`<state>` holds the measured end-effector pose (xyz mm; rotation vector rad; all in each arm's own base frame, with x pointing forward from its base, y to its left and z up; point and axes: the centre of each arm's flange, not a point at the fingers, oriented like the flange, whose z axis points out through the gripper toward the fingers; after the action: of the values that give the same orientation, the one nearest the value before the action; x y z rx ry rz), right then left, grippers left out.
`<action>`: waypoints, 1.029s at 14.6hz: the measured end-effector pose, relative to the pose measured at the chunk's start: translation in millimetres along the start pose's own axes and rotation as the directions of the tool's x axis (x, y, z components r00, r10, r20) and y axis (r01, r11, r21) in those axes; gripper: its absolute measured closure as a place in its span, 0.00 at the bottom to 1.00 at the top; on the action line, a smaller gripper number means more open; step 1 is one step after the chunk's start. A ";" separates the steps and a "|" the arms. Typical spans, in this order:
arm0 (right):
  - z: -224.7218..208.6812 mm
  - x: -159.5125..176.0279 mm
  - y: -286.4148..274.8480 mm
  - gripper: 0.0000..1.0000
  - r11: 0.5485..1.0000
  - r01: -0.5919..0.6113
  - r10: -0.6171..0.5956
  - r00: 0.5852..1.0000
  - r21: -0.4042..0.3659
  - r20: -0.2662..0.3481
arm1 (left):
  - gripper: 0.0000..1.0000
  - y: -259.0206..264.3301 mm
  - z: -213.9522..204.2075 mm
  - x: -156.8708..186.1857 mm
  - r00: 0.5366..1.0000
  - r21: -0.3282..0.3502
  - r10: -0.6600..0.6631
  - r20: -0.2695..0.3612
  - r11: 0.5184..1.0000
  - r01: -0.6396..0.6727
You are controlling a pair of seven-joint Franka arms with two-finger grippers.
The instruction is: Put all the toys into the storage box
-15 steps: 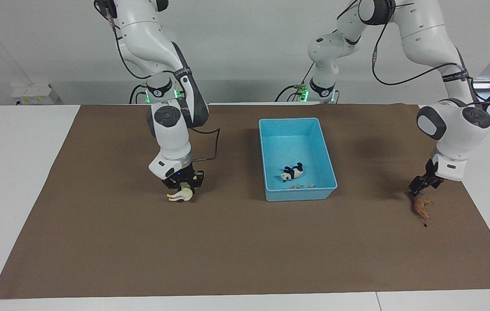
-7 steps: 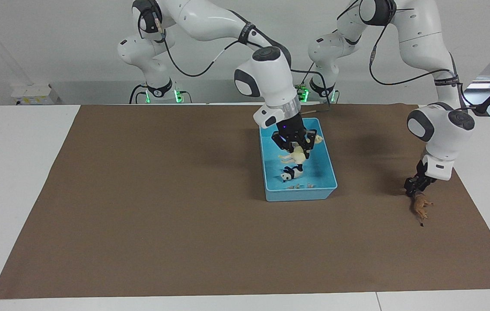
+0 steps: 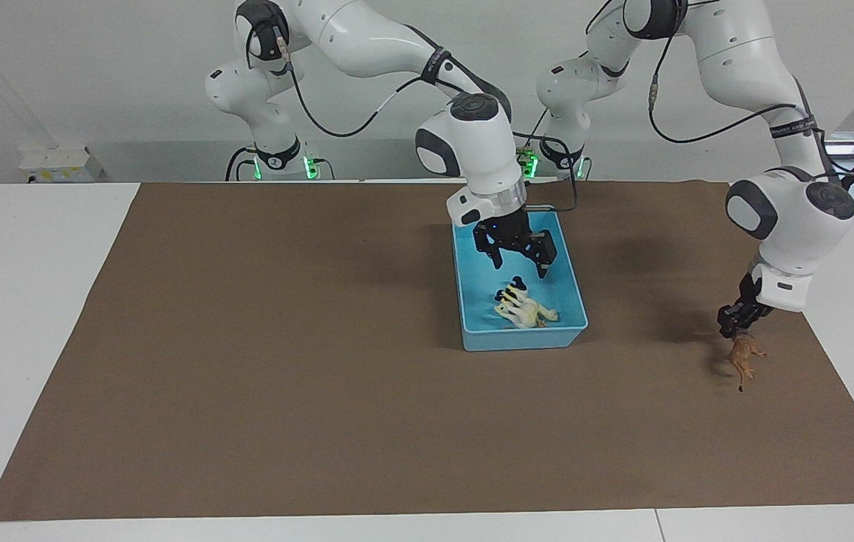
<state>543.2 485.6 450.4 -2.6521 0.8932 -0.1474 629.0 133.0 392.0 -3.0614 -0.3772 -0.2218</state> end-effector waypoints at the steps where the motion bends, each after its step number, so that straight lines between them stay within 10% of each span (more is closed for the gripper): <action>1: -20.4 30.3 7.4 0.00 1.000 -0.005 0.005 1.000 -0.026 -0.011 | 0.60 17.6 -29.1 0.4 1.000 0.001 -0.014 0.001 1.000 0.014; 7: -128.5 215.4 108.8 0.00 0.919 0.339 -0.341 0.940 -0.199 0.027 | 0.60 185.1 -165.3 -58.4 0.987 -0.006 -0.159 0.027 0.987 0.159; 11: -137.5 329.3 205.7 0.00 0.778 0.568 -0.564 0.820 -0.270 0.100 | 0.60 297.5 -163.9 -132.6 0.982 0.013 -0.174 0.073 0.985 0.173; 15: -161.1 381.6 268.3 0.00 0.736 0.617 -0.602 0.785 -0.276 0.149 | 0.60 324.9 -138.8 -190.3 0.983 0.048 -0.149 0.103 0.988 0.145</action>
<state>662.2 9.7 504.7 -3.1367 -0.0273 -0.0976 507.1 -236.2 491.0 -3.0157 -0.6068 -0.0560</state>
